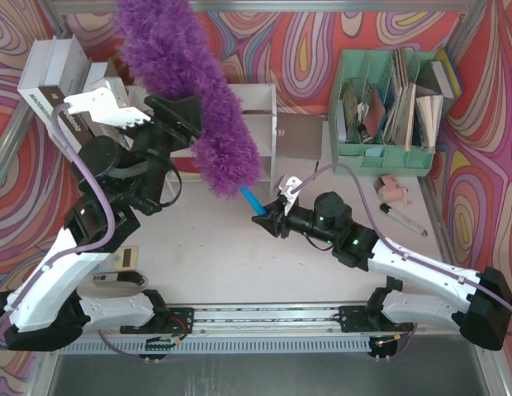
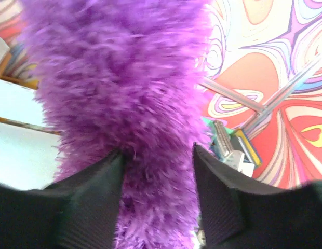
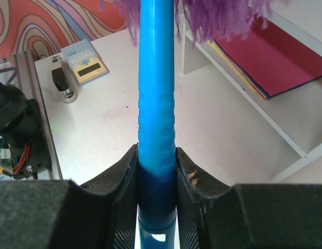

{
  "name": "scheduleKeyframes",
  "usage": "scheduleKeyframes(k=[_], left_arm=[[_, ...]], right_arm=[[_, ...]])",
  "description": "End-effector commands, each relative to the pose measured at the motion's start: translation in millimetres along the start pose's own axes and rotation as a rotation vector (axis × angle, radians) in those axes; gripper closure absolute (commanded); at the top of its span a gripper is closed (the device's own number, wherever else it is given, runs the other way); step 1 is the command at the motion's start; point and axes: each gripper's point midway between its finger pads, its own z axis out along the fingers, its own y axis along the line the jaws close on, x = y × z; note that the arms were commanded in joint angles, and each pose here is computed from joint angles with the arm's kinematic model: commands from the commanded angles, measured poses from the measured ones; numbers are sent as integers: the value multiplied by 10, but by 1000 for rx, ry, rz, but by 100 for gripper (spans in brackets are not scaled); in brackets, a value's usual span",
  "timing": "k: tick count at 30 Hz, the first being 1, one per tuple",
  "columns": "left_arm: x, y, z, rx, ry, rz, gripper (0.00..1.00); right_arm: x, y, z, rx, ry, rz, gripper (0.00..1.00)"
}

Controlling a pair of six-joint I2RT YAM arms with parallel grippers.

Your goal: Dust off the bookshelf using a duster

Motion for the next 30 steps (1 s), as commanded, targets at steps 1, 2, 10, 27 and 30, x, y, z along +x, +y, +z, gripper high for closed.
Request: scheduleKeyframes(k=[1, 2, 10, 27, 30], left_arm=[[-78, 92, -6, -36, -33, -10, 40], [-68, 100, -5, -40, -31, -8, 33], [-103, 185, -29, -66, -45, 4, 13], [1045, 1310, -326, -414, 282, -40, 4], [1447, 1417, -340, -405, 377, -57, 2]], right_arm=[[-266, -30, -124, 35, -67, 8, 100], [-307, -36, -153, 41, -79, 8, 100], [-464, -28, -296, 55, -133, 18, 100], [-159, -132, -295, 127, -69, 99, 100], [-102, -133, -286, 126, -48, 99, 100]])
